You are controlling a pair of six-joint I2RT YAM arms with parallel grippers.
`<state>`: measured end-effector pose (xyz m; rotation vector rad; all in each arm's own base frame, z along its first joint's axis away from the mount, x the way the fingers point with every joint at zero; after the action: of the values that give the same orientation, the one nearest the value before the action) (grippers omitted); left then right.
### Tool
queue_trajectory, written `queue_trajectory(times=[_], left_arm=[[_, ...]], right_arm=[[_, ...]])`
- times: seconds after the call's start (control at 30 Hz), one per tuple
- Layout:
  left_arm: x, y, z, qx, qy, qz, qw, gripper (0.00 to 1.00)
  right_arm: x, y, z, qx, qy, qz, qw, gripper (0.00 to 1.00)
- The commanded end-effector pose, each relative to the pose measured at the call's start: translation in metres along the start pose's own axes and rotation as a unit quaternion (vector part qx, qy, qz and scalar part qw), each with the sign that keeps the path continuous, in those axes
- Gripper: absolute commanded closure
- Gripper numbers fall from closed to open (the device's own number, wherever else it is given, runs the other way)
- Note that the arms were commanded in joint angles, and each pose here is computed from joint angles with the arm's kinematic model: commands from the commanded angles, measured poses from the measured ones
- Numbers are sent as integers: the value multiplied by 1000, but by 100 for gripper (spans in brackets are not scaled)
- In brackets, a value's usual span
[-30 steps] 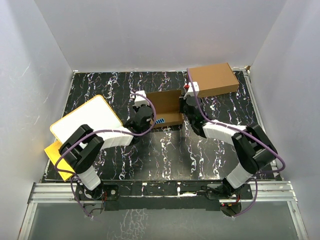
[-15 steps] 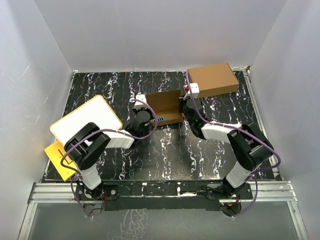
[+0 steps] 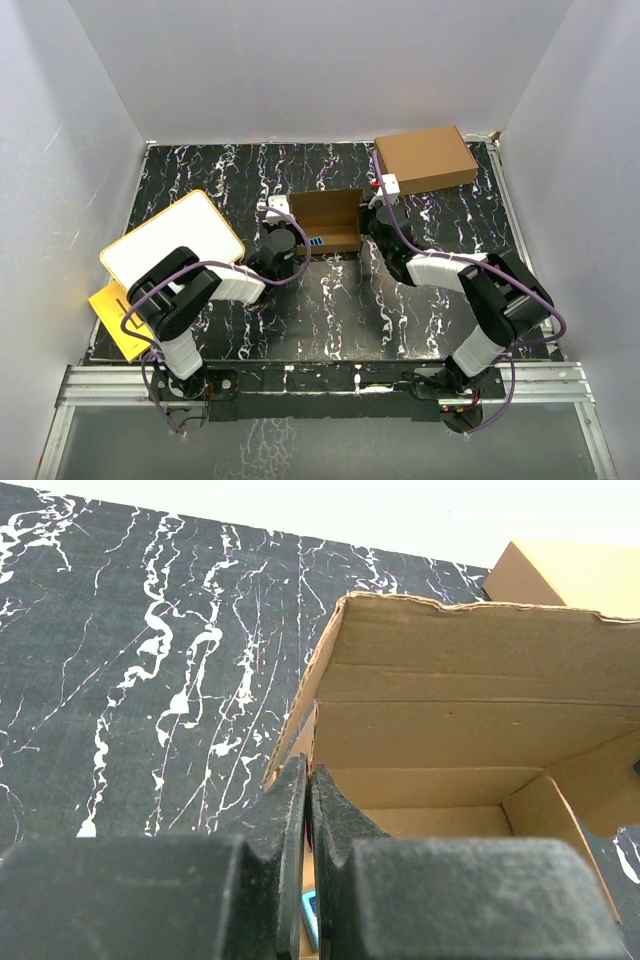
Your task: Fold the paper box
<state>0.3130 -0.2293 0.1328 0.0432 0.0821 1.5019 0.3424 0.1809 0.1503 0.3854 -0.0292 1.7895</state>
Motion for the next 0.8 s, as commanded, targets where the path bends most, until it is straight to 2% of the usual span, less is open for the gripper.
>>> queue_trajectory(times=[0.0,0.4,0.77], left_arm=[[-6,13,6,-5,13,-33,999,100],[-4,26,-3,6,5,-41,999,100],[-1,31,-7,16,-4,-34,999,99]], right_arm=[[15,7,15,-29,-18,50,998,89],[10,20,1,9,-14,53,998,86],[6,31,3,24,9,56,998,76]])
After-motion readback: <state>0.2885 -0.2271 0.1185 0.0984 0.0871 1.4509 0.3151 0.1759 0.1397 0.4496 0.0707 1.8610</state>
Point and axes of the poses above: each gripper's point midway between its finger pads, its own y axis back along the fingers, its own x axis along the line the jaws close on, z = x × y, the point moved 8 cm from there along y, back along the fingers, and after that the axes turned 10 degrees about -y, right-handed, at the moved point
